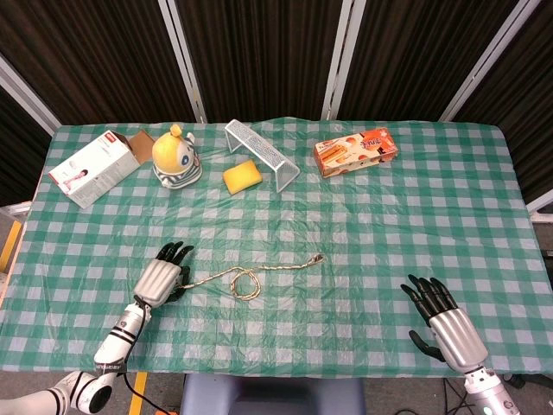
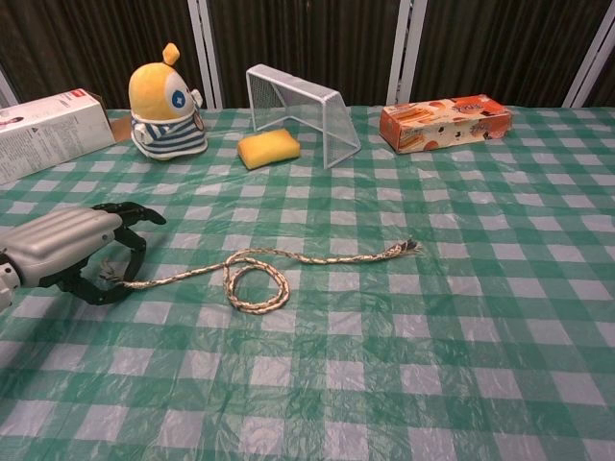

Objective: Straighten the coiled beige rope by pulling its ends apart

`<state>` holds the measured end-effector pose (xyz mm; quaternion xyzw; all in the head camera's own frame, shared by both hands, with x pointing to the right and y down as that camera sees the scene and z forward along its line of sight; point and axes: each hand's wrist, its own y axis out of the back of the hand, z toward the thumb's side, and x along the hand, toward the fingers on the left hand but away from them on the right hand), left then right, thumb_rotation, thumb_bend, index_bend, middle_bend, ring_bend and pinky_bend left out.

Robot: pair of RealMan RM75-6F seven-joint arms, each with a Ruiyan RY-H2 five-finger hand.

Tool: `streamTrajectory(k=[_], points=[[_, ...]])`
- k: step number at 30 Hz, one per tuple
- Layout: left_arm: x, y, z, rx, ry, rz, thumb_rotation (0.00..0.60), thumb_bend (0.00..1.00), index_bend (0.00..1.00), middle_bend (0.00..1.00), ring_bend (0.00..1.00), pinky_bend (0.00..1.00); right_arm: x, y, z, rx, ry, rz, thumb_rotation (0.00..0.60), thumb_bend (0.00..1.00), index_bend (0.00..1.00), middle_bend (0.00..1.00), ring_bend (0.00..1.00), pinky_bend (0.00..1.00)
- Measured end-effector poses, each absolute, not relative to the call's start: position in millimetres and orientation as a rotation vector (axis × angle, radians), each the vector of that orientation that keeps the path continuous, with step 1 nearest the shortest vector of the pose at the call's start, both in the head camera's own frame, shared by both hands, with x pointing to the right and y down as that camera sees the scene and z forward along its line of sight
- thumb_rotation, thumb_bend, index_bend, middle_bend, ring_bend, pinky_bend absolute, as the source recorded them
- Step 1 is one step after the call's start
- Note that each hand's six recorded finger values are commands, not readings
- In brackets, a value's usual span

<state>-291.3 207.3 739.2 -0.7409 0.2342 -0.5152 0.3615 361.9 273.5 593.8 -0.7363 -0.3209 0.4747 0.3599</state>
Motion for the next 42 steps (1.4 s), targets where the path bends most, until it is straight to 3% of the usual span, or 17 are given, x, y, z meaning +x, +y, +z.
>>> streamTrajectory(k=[6, 15, 29, 35, 42], points=[[-298.2, 206.0, 728.5, -1.915, 0.606, -1.307, 0.600, 0.40, 0.64, 0.08, 0.00, 0.10, 351.2, 267.1, 601.0, -1.904, -0.805, 1.198, 0.600, 0.40, 0.10, 0.00, 0.00, 0.00], [-317.8, 205.0, 711.9, -1.913, 0.625, -1.317, 0.600, 0.40, 0.64, 0.08, 0.00, 0.10, 291.4, 228.4, 622.6, -1.870, -0.618, 1.106, 0.600, 0.41, 0.24, 0.00, 0.00, 0.00], [-335.3, 200.8, 705.4, -1.894, 0.639, -1.343, 0.600, 0.40, 0.64, 0.08, 0.00, 0.10, 172.9, 146.3, 693.5, -1.777, -0.437, 1.119, 0.600, 0.43, 0.48, 0.00, 0.00, 0.00], [-341.5, 200.4, 705.6, -1.885, 0.641, -1.361, 0.600, 0.40, 0.64, 0.08, 0.00, 0.10, 152.1, 138.5, 726.0, -1.749, -0.388, 1.178, 0.600, 0.44, 0.51, 0.00, 0.00, 0.00], [-344.1, 198.4, 708.9, -1.889, 0.641, -1.372, 0.600, 0.40, 0.64, 0.08, 0.00, 0.10, 147.6, 135.8, 743.5, -1.735, -0.381, 1.212, 0.600, 0.44, 0.56, 0.00, 0.00, 0.00]])
